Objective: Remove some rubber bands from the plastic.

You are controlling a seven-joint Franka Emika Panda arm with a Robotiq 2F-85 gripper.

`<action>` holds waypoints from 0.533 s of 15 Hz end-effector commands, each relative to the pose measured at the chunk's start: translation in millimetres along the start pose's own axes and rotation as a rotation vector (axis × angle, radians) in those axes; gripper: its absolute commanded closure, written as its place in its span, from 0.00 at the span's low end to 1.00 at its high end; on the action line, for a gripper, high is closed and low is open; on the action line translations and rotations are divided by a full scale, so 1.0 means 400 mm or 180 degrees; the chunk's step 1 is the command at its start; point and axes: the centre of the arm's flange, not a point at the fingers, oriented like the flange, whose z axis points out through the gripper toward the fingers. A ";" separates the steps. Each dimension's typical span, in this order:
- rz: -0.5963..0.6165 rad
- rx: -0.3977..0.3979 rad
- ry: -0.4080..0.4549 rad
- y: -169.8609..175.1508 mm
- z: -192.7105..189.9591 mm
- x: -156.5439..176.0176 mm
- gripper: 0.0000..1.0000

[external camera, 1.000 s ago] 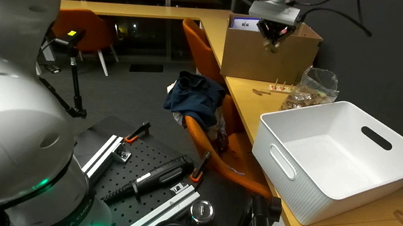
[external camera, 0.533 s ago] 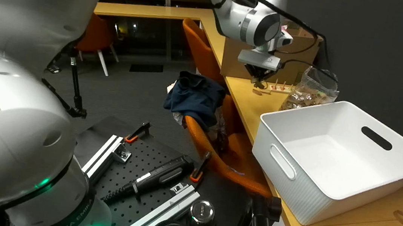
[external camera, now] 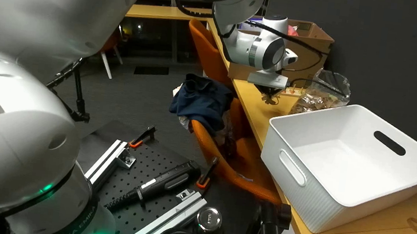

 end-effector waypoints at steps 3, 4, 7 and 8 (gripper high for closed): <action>-0.0026 -0.0186 0.0253 -0.026 0.005 0.061 0.70; 0.0000 -0.0205 0.0261 -0.022 0.008 0.060 0.68; 0.0084 -0.0260 0.0273 0.000 0.009 0.056 0.48; 0.0116 -0.0278 0.0289 0.010 0.003 0.056 0.41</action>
